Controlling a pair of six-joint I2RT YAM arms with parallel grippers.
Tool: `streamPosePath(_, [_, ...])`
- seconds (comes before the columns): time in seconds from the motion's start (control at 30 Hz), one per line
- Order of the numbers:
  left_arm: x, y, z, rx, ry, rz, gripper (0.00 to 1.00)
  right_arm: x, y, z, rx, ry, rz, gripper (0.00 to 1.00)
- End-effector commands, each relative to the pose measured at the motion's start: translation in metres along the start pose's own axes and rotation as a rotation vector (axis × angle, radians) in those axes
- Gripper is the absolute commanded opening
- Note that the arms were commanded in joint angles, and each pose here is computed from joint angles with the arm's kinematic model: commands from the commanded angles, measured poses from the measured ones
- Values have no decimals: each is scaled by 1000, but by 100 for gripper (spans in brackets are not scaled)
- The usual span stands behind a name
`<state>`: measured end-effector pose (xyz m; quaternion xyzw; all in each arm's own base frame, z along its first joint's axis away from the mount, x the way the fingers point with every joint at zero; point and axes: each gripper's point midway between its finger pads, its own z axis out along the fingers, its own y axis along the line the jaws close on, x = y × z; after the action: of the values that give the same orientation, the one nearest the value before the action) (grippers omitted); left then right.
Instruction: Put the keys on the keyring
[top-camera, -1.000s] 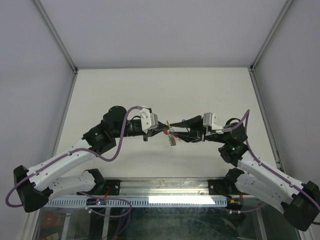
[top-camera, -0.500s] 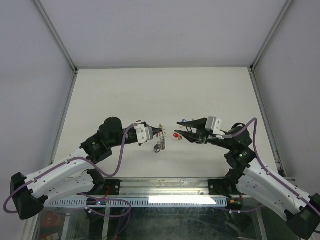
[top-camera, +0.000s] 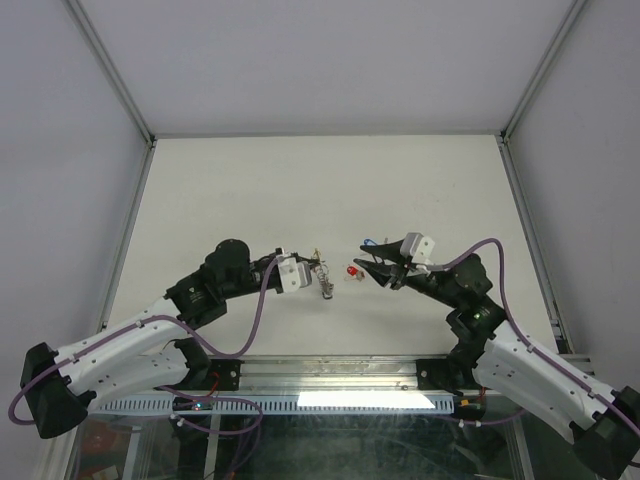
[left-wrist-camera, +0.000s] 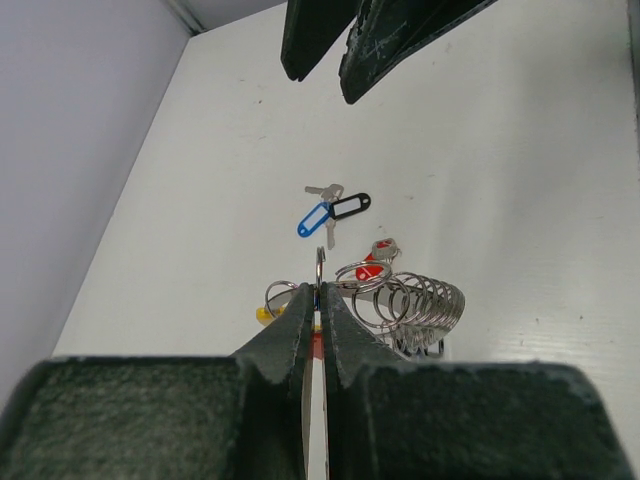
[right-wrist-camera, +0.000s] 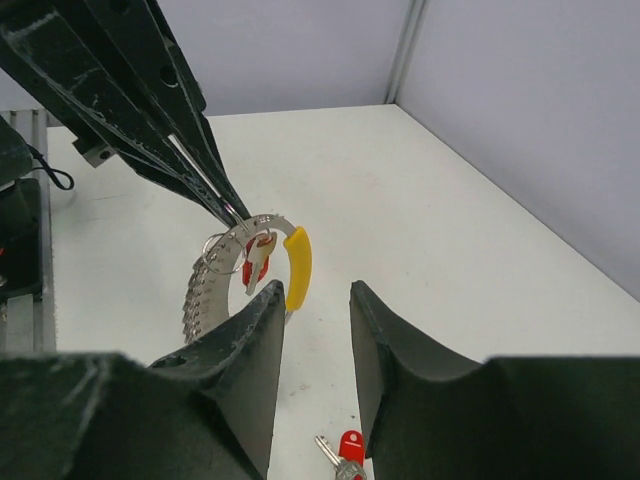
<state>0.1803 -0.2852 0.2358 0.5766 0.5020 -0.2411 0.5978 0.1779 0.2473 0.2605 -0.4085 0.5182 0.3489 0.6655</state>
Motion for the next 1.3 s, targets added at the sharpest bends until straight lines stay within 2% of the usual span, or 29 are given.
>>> streamPosePath(0.0, [-9, 20, 0, -107, -10, 119, 0, -4, -17, -2, 98, -14, -15, 35])
streamPosePath(0.27, [-6, 21, 1, -163, 9, 343, 0, 5, -17, 5, 89, 1, -9, 35])
streamPosePath(0.47, [-8, 22, -2, -210, 3, 459, 0, 13, -18, 6, 92, 19, -6, 35])
streamPosePath(0.73, [-2, 21, -3, -245, 18, 528, 0, 18, -23, 3, 124, 19, -26, 35])
streamPosePath(0.9, [-6, 21, -3, -255, -6, 483, 0, 20, -32, 4, 177, 36, 13, 35])
streamPosePath(1.03, [-19, 18, -1, -251, -65, 317, 0, 35, -52, 3, 319, 166, 170, 35])
streamPosePath(1.1, [-17, 18, 4, -237, -44, 280, 0, 57, -60, 1, 383, 319, 249, 35])
streamPosePath(1.13, [-14, 18, 5, -235, -25, 271, 0, 54, -67, 2, 419, 338, 273, 34])
streamPosePath(1.27, [-9, 21, 7, -251, 3, 219, 0, 87, -88, -6, 552, 547, 432, 31])
